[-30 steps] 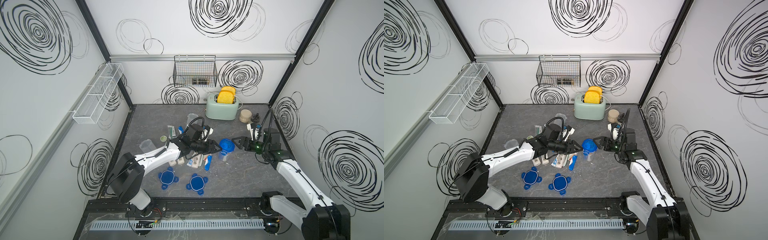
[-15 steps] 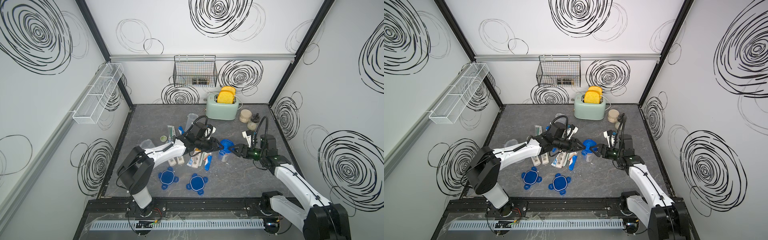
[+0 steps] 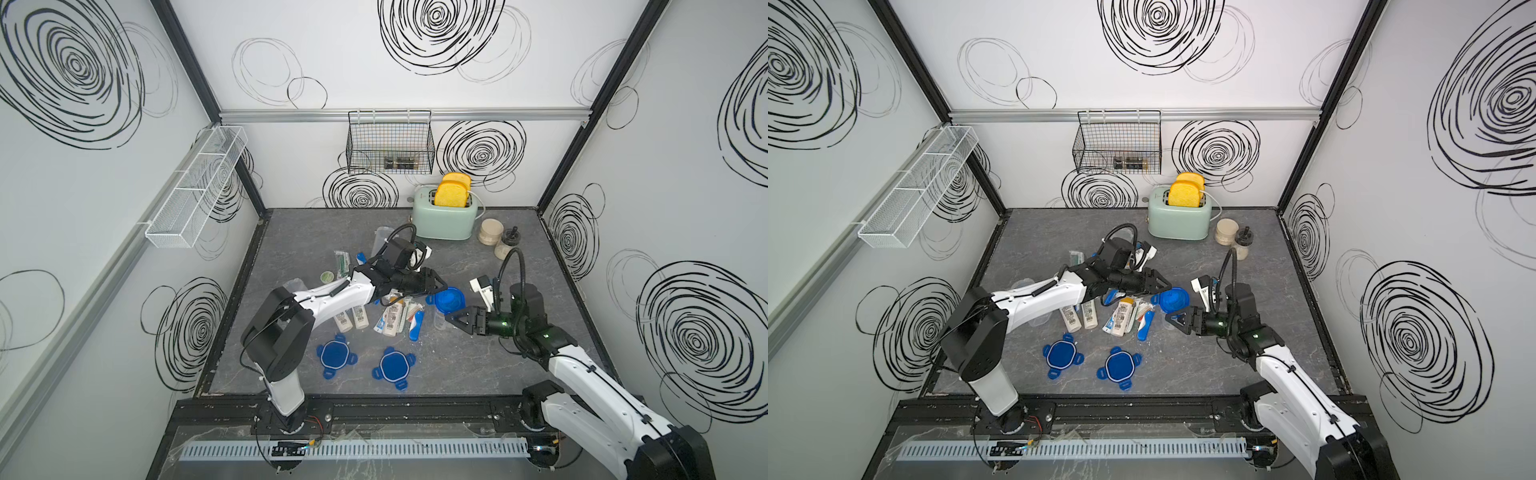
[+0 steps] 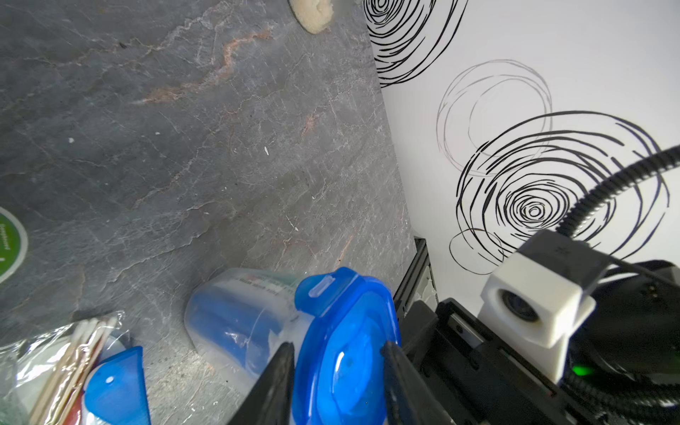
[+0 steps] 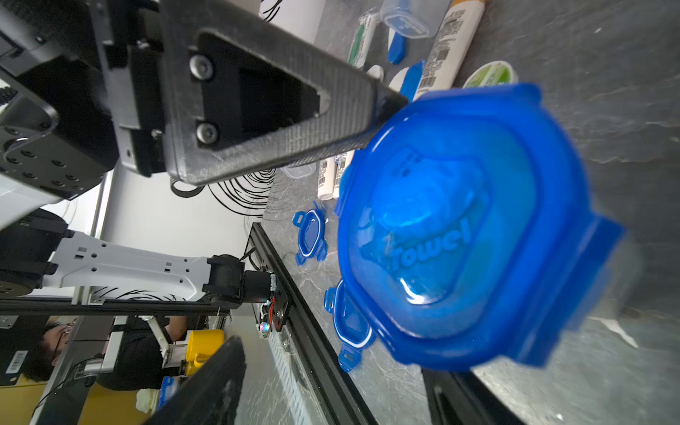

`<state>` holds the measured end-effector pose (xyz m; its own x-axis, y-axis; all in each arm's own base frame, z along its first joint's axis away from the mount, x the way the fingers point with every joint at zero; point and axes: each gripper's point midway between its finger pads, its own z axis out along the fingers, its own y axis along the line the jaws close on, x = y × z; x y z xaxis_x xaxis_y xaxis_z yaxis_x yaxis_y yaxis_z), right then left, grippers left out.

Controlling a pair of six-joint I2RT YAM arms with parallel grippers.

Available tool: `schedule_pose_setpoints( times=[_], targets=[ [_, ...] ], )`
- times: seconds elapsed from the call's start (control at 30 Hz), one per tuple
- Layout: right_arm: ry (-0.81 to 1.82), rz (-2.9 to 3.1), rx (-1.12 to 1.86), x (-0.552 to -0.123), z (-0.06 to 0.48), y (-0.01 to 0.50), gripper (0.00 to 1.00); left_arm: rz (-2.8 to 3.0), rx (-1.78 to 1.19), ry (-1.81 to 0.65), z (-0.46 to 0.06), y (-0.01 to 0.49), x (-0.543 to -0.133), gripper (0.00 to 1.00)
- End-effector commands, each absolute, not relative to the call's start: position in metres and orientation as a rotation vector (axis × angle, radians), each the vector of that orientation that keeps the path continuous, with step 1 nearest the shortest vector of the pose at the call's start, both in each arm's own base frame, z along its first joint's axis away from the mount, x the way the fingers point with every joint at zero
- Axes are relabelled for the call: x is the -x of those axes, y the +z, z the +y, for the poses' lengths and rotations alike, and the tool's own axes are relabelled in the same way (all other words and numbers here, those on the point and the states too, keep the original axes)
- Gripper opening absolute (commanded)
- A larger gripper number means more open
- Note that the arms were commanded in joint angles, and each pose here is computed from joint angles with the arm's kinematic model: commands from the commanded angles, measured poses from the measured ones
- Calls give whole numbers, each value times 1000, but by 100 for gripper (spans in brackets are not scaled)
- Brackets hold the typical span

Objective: Take out toiletry kits
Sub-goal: Adjust the container at the center of the board.

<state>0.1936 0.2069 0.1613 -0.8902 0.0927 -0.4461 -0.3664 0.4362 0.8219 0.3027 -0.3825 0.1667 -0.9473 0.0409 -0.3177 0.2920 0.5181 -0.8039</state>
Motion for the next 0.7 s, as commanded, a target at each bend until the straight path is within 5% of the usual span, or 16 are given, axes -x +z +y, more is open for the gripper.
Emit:
schedule_pose_setpoints(
  times=[0.0,0.37,0.67],
  targets=[
    [1534,2143,311,-192,217,182,77,2475,-347,-1418,-392,176,-300,45],
    [1413,2208,314,-188,200,165,81,2341,-365,-1384,-378,226,-315,46],
    [1425,2095,260,-181,181,165,78,2346,-462,-1653,-421,229,-266,33]
  ],
)
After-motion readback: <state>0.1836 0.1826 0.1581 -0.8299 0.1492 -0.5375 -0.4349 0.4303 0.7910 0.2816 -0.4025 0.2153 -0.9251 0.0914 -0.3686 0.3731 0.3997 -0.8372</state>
